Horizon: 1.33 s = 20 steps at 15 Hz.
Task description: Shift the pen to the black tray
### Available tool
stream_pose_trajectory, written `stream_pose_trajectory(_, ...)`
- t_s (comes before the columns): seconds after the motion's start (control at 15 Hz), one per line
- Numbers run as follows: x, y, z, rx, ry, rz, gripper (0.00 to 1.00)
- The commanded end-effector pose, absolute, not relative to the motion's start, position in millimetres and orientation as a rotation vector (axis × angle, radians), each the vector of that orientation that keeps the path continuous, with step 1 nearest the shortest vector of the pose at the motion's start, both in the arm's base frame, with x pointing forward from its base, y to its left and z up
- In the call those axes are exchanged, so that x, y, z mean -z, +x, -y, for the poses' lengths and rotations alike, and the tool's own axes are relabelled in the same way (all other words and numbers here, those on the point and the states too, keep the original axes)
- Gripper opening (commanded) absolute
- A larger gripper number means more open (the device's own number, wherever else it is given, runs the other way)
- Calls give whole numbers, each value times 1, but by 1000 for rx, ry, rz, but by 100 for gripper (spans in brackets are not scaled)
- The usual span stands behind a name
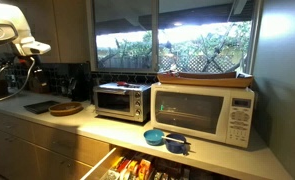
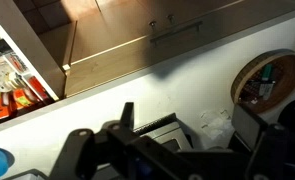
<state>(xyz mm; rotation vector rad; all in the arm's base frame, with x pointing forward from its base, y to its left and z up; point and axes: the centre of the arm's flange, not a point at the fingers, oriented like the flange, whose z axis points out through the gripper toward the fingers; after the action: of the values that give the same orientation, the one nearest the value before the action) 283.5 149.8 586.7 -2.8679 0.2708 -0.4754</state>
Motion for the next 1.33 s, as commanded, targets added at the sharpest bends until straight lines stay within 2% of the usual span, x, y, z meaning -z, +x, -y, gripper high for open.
stream_pose_trajectory(0.0,-587,284,-150,475,-2868,-271,100)
stream_pose_trajectory(0.13,-587,290,-153,537,-2867,-345,100)
stream_pose_trajectory(0.67,-598,391,-109,1193,-2815,-660,100)
stream_pose_trajectory(0.8,-593,405,-99,1232,-2862,-778,100)
stream_pose_trajectory(0.87,-594,384,-95,1191,-2826,-668,100)
stream_pose_trajectory(1.27,-594,413,-95,1235,-2849,-822,100)
